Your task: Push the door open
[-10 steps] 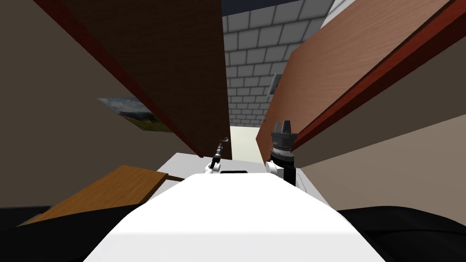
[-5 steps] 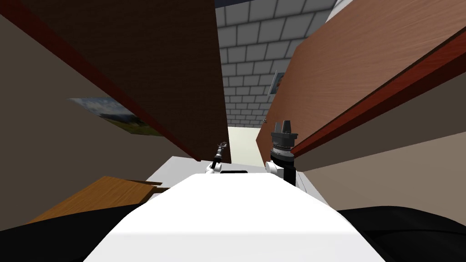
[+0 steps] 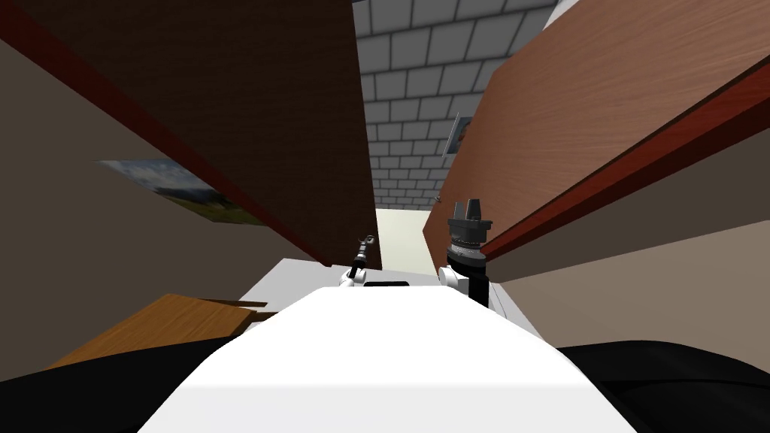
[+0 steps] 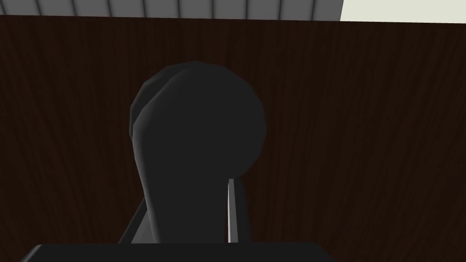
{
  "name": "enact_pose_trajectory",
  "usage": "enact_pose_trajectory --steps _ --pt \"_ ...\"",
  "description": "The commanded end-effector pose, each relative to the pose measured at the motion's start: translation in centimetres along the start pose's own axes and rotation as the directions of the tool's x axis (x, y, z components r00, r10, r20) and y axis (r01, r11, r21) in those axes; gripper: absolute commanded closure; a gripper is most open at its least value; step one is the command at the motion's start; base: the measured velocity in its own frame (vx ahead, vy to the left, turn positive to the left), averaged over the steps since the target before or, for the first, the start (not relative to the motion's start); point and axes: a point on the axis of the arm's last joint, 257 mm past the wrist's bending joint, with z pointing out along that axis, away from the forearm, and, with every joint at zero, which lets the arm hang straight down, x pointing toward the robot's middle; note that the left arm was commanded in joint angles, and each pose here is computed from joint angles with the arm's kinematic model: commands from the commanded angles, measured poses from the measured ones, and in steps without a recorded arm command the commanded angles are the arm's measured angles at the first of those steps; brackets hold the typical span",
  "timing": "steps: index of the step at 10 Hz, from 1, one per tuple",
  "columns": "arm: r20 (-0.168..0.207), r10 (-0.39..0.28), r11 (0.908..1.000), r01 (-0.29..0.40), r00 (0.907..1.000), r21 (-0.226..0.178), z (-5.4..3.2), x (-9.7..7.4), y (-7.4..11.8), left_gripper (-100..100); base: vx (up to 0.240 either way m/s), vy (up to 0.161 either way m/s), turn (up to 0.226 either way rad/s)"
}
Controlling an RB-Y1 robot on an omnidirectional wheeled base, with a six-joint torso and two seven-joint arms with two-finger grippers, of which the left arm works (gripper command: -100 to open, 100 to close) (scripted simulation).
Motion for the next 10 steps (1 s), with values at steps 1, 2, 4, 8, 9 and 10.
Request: enact_pose_trajectory --steps 1,2,4,8,9,10 --pt "0.001 -0.001 1.0000 0.001 1.0000 -0.005 -0.25 0.0 0.3 100 0.000 0.000 0.000" --pt "0.001 -0.001 1.0000 0.001 1.0000 -0.005 -0.25 0.0 0.3 100 0.000 0.000 0.000" --pt "0.022 0.014 0.9999 -0.014 0.9997 -0.002 -0.07 -1.7 0.1 100 0.120 -0.036 0.020" --pt "0.068 0.034 0.9994 -0.034 0.9971 -0.004 -0.24 -4.6 0.1 100 0.148 -0.068 0.040" --pt "0.083 0.038 0.9993 -0.037 0.9958 -0.004 -0.30 -5.5 0.0 100 0.164 -0.068 0.030" --pt "0.083 0.038 0.9993 -0.037 0.9958 -0.004 -0.30 -5.5 0.0 100 0.114 -0.043 0.013"
